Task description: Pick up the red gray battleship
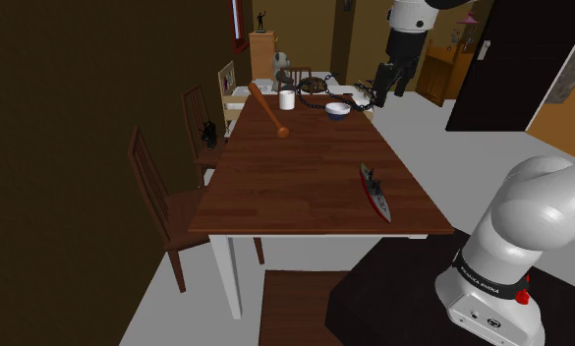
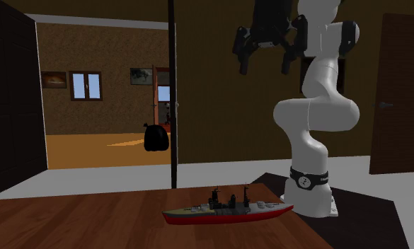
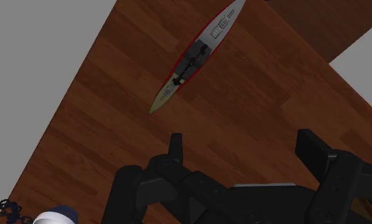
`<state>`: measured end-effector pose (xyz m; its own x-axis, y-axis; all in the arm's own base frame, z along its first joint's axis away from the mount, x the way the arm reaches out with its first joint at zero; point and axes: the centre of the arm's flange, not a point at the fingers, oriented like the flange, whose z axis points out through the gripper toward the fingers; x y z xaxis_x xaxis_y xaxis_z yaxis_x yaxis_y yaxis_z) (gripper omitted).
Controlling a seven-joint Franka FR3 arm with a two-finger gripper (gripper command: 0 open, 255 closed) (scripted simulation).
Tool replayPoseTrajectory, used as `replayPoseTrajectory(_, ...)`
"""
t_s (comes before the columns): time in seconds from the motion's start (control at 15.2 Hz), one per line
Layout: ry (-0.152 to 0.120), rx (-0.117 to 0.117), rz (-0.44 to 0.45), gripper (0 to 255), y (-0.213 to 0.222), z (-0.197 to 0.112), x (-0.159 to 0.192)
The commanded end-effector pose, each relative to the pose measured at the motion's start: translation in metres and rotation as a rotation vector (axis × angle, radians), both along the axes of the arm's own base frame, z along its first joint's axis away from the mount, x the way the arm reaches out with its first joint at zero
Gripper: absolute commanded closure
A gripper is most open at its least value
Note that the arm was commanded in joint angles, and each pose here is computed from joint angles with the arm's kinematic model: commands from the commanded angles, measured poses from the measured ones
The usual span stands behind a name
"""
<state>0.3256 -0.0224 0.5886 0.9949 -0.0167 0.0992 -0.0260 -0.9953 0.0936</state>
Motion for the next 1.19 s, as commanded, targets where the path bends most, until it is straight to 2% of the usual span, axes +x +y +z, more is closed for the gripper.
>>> replayPoseTrajectory(0.0, 0.0, 0.0, 0.0, 0, 0.0, 0.0, 0.0)
replayPoseTrajectory(1.12, 0.062, 0.083, -0.412, 0, -0.064, -0.216, 0.025)
